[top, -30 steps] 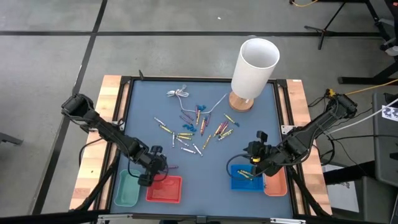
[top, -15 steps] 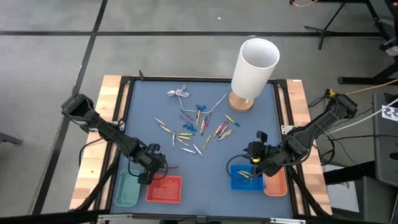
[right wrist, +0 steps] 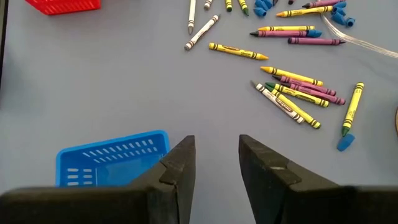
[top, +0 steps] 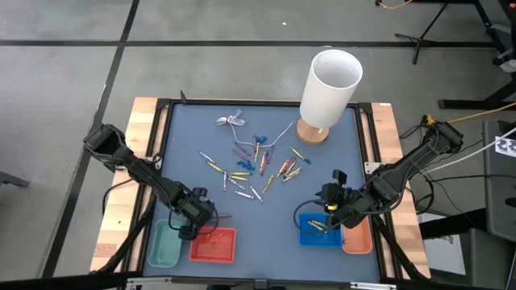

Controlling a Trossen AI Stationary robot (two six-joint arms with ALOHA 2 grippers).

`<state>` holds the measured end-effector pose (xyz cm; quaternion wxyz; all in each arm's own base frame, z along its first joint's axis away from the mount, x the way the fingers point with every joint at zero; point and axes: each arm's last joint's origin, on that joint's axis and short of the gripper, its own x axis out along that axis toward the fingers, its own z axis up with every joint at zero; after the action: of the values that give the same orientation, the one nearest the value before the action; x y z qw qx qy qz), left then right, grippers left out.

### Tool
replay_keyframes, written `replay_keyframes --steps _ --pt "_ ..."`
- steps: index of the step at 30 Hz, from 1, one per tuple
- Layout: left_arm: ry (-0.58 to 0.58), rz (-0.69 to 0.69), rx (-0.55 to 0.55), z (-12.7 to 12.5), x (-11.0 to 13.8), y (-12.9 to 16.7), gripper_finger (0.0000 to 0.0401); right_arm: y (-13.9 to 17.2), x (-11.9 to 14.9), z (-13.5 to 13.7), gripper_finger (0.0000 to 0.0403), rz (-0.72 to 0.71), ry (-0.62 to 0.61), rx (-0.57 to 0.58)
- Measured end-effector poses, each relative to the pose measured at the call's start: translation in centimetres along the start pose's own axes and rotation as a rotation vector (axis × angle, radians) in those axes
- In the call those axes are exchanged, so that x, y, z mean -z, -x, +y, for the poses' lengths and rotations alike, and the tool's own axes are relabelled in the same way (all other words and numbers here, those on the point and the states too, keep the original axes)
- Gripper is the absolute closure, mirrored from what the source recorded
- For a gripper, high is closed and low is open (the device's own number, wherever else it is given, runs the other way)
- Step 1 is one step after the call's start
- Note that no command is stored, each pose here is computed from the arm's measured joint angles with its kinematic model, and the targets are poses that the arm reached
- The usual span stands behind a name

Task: Sort crayons
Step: Put the red crayon into the red basket

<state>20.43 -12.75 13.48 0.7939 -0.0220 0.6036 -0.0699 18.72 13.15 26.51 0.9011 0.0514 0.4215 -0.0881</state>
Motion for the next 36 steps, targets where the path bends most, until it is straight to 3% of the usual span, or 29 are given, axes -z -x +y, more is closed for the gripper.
replay_keyframes --steps 13,25,36 --pt "0.004 0.002 -0.024 0.1 0.0 0.0 0.0394 0.0 0.0 0.0 0.0281 0.0 0.0 0.0" --pt "0.034 -0.008 -0.045 0.7 -0.2 0.0 0.0398 0.0 0.0 0.0 0.0281 0.0 0.0 0.0" --pt "0.11 -0.054 -0.094 3.1 -1.2 0.8 0.0399 0.0 0.0 0.0 0.0281 0.0 0.002 0.0"
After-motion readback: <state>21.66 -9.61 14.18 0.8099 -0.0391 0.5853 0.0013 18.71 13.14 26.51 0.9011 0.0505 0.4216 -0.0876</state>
